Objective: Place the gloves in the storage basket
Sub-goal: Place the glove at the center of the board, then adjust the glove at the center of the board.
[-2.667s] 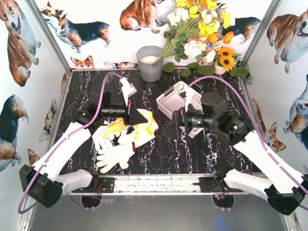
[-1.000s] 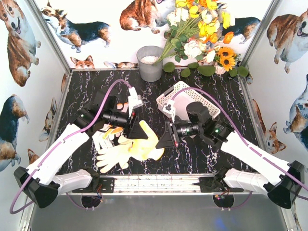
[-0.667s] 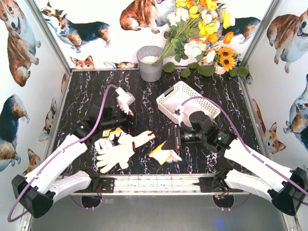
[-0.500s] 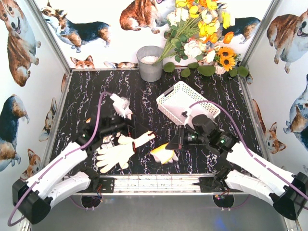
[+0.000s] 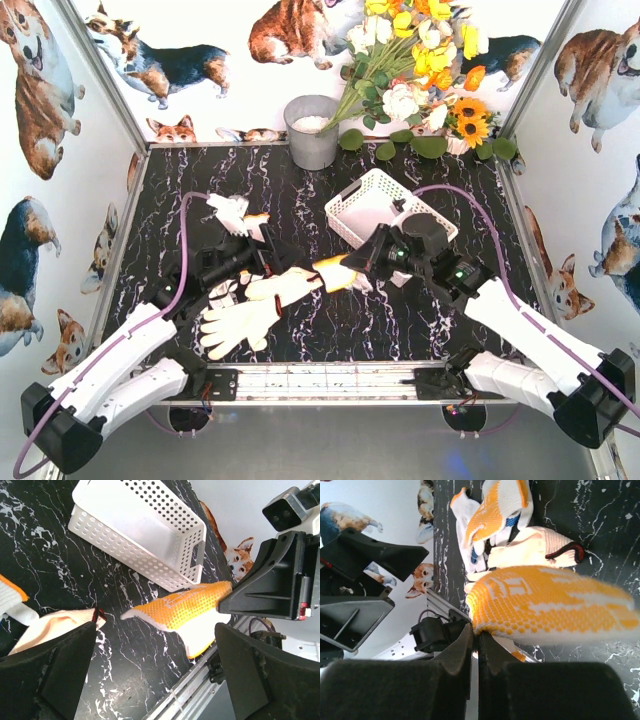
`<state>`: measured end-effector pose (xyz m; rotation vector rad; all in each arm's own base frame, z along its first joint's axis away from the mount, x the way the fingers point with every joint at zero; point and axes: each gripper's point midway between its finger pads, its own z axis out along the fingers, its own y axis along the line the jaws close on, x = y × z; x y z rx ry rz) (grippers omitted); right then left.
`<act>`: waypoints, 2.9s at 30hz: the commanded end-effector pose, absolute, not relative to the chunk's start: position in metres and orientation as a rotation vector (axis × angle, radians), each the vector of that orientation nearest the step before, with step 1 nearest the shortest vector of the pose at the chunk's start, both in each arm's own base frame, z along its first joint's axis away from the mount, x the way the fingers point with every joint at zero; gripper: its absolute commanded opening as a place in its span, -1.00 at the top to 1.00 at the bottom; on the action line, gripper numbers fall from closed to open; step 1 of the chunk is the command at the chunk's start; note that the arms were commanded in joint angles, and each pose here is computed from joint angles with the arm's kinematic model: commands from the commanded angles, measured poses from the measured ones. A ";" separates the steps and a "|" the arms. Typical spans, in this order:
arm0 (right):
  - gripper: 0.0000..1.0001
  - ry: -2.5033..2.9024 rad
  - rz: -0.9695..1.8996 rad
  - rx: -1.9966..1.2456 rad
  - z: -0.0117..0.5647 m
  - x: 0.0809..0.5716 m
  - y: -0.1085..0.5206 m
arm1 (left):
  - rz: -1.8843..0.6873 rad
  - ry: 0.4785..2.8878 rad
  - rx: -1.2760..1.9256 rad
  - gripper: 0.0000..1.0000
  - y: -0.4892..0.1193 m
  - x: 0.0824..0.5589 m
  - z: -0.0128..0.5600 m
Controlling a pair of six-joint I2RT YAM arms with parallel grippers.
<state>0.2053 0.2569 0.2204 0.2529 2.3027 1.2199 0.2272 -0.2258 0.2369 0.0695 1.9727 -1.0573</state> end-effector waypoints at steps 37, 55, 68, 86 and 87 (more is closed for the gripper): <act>-0.23 2.626 0.533 0.209 0.099 0.149 0.179 | -1.041 2.335 0.073 0.10 -0.339 0.190 0.077; 0.52 2.655 0.665 0.082 0.059 0.158 0.217 | -0.874 2.440 0.123 0.51 -0.343 0.201 0.028; 0.42 2.689 0.408 0.179 0.026 0.155 0.179 | -0.812 2.465 0.168 0.53 -0.366 0.223 0.007; 0.33 2.672 0.541 0.093 0.027 0.182 0.226 | -0.558 2.503 0.093 0.54 -0.289 0.232 -0.012; 0.33 2.672 0.549 0.091 0.026 0.182 0.227 | -0.550 2.499 0.092 0.53 -0.285 0.232 -0.011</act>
